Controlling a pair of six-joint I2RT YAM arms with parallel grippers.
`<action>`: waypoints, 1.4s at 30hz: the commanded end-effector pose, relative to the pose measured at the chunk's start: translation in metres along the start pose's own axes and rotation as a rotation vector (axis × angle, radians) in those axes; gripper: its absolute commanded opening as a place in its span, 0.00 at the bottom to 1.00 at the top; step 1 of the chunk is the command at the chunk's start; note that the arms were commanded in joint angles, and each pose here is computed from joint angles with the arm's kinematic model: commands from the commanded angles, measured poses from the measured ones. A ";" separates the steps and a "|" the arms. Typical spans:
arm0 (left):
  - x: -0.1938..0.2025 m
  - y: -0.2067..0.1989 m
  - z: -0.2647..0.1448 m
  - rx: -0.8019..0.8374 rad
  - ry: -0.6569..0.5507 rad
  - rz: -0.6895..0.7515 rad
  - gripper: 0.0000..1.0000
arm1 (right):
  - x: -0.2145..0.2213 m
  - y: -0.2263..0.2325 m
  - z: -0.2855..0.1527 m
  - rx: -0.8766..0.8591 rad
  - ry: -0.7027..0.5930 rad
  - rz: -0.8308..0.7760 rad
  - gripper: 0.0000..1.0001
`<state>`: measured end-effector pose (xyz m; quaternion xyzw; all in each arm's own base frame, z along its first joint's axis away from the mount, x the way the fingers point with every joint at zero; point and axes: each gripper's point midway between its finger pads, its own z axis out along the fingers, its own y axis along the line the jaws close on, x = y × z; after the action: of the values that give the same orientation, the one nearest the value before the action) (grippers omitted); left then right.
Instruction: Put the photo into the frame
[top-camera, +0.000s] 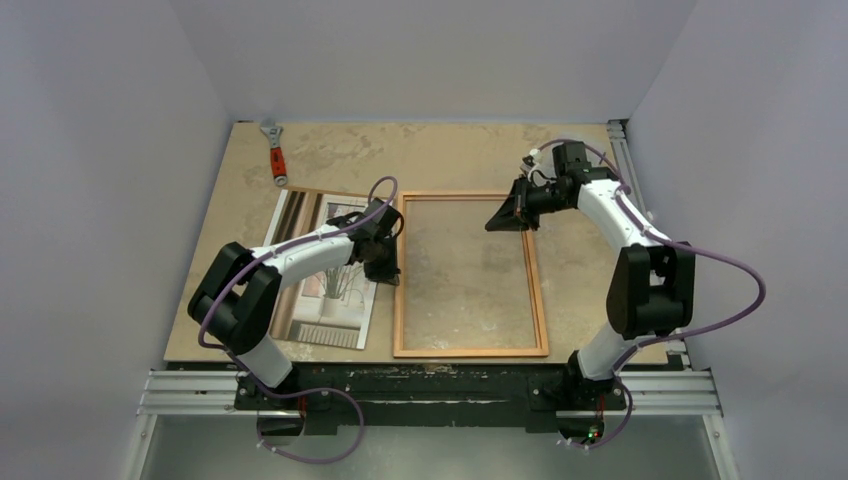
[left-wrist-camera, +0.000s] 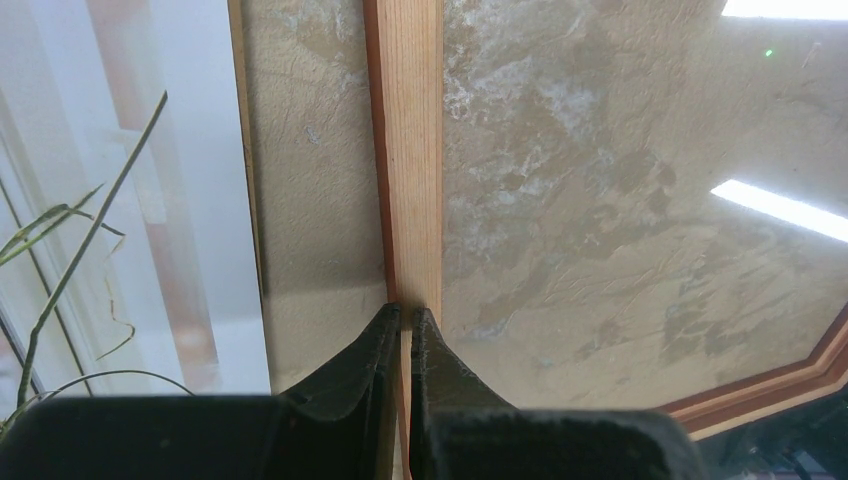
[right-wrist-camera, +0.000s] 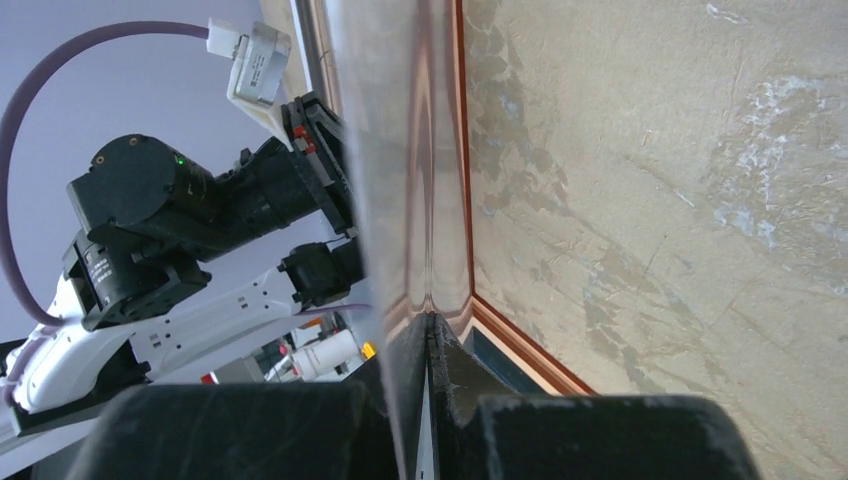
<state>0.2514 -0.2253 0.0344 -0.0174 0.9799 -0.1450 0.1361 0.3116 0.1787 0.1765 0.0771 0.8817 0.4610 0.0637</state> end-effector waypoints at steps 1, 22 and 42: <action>0.023 0.038 0.026 -0.164 0.055 0.060 0.00 | 0.000 -0.003 0.004 -0.019 0.017 -0.003 0.00; 0.023 0.037 0.027 -0.175 0.060 0.071 0.00 | -0.006 0.016 0.003 -0.101 0.019 0.034 0.00; 0.023 0.036 0.027 -0.188 0.065 0.086 0.00 | -0.002 -0.015 0.019 -0.055 0.050 0.059 0.00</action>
<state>0.2513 -0.2259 0.0347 -0.0020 0.9828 -0.1255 0.1354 0.3195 0.1813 0.1636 0.1067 0.8662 0.4870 0.0340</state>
